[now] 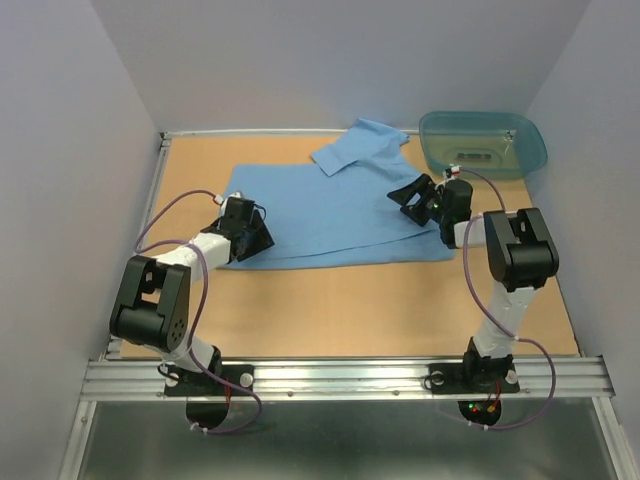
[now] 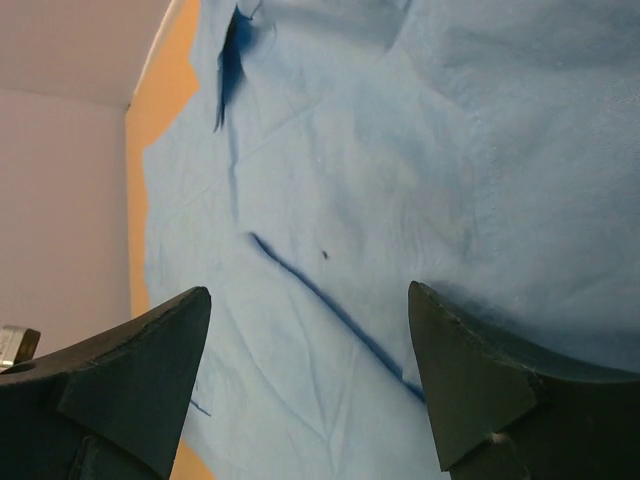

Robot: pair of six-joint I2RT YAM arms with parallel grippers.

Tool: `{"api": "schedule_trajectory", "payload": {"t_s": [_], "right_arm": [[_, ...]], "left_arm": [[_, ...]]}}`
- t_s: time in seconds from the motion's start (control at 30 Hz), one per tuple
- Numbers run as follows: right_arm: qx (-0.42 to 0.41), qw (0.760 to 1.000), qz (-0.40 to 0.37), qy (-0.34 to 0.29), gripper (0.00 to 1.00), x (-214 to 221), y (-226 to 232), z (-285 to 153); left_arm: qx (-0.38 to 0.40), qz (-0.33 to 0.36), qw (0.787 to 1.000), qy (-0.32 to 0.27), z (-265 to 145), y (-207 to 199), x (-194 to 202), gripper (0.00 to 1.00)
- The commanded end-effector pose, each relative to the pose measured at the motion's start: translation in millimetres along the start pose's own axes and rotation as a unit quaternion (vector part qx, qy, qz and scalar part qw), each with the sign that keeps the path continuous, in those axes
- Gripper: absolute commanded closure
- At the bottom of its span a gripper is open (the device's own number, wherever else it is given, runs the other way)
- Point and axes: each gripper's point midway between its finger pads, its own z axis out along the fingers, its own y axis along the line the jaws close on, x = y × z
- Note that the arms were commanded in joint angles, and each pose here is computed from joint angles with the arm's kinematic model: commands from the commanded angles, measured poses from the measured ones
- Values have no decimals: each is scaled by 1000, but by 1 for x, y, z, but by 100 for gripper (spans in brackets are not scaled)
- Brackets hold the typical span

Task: Fold and stack the long sleeve shirts
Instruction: Fold the shirt

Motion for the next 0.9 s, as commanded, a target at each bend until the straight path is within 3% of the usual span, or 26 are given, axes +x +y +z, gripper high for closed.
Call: {"api": "schedule_trajectory", "payload": {"t_s": [0.0,0.13,0.27,0.5,0.7,0.87], "right_arm": [[-10,996,-91,10,15,-7,40,-21],[67,988,-138,6,15,-16,43,-53],[137,977,-162,29,16,-10,27,-72],[241,926,-285,53,25,4,16,-82],[274,908,-304,91,26,27,-6,-70],[303,883,-327,144,26,66,-30,-65]], "left_arm": [[-22,37,998,-37,-35,-1,-28,34],[1,77,993,-93,-67,-27,-66,32],[-5,96,989,-110,-68,-38,-74,32],[-34,136,987,-76,-31,-52,-59,32],[-44,151,986,-62,-12,-53,-49,32],[-72,168,983,0,5,-32,-17,32]]}}
